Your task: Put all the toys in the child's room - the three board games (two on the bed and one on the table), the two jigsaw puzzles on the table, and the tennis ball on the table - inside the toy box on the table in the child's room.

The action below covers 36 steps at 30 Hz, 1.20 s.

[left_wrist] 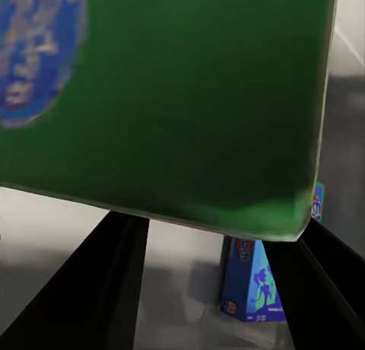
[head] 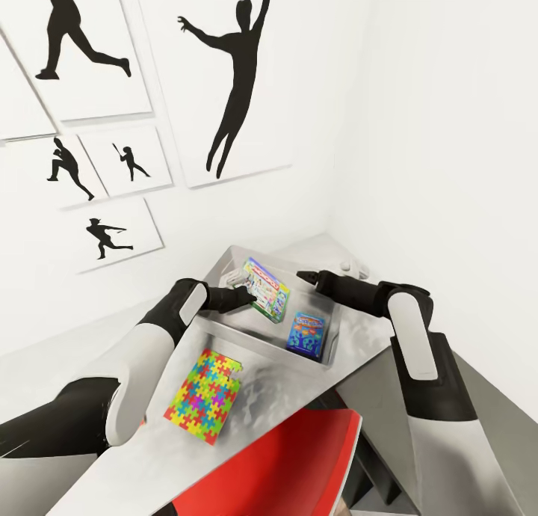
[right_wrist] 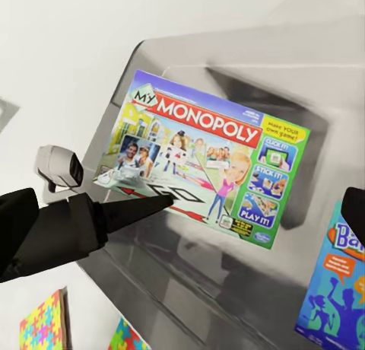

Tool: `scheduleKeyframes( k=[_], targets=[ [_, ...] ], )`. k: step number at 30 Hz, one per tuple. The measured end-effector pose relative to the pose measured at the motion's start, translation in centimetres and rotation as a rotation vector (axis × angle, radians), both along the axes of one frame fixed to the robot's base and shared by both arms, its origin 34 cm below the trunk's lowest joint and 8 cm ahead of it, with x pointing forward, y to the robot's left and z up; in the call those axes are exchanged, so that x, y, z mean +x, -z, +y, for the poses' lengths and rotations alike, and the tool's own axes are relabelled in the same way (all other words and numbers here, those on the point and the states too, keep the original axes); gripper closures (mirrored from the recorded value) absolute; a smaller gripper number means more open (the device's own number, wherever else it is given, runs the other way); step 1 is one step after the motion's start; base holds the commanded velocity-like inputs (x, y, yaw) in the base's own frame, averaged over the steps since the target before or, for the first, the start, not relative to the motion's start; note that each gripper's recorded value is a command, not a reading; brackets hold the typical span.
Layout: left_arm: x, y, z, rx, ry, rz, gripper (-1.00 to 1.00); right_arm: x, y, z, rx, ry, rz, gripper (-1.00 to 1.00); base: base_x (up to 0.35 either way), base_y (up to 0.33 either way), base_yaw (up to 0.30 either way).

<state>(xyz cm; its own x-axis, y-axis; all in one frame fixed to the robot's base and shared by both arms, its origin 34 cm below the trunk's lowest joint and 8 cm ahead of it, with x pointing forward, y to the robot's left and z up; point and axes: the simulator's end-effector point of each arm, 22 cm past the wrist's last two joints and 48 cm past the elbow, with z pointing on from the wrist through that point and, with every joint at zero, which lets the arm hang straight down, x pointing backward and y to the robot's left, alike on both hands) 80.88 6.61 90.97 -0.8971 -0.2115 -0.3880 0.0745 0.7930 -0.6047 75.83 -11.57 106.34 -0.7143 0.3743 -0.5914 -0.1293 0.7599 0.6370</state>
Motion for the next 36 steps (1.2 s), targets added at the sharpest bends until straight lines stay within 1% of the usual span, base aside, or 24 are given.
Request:
scheduleKeyframes(
  k=[1,10,16,19,21,25,29,30,33,35,36],
  targets=[
    [0.0,0.0,0.0,0.000,0.000,0.000,-1.00,0.0,0.0,0.0,0.000,0.000,0.001,-1.00,0.000,0.000,0.000],
    [0.0,0.0,0.1,0.002,0.001,-0.001,-1.00,-0.1,0.1,-0.1,0.001,0.002,0.002,-1.00,0.000,0.000,0.000],
    [0.5,-0.4,0.7,0.008,-0.004,-0.013,-1.00,-0.1,0.1,-0.1,0.001,0.002,0.002,-1.00,0.000,0.000,0.000],
    [1.3,-1.9,0.9,0.002,-0.004,-0.045,-1.00,-0.1,0.2,-0.1,0.001,0.002,0.003,-1.00,0.000,0.000,0.000],
    [1.6,-2.7,1.3,-0.001,-0.002,-0.049,-1.00,-0.1,0.2,-0.1,0.001,0.002,0.004,-1.00,0.000,0.000,0.000],
    [1.7,-4.4,2.1,-0.013,0.012,-0.029,-1.00,-0.1,0.2,-0.2,-0.003,0.003,0.003,-1.00,0.000,0.000,0.000],
    [1.7,-6.2,2.8,-0.021,0.029,-0.022,-1.00,-0.1,0.2,-0.3,-0.004,0.003,0.003,-1.00,0.000,0.000,0.000],
    [1.8,-7.1,3.1,-0.030,0.035,-0.027,-1.00,-0.1,0.2,-0.3,-0.004,0.003,0.002,-1.00,0.000,0.000,0.000],
    [2.0,-8.3,3.7,-0.057,0.040,-0.042,-1.00,-0.1,0.1,-0.5,-0.003,0.003,0.000,-1.00,0.000,0.000,0.000],
    [2.3,-9.6,4.7,-0.105,0.040,-0.060,-1.00,0.0,0.0,-0.9,-0.001,0.007,-0.005,-1.00,0.000,0.000,0.000],
    [2.5,-10.7,5.5,-0.150,0.039,-0.076,-1.00,0.1,-0.1,-1.1,0.006,0.008,-0.010,-1.00,0.000,0.000,0.000]
  ],
)
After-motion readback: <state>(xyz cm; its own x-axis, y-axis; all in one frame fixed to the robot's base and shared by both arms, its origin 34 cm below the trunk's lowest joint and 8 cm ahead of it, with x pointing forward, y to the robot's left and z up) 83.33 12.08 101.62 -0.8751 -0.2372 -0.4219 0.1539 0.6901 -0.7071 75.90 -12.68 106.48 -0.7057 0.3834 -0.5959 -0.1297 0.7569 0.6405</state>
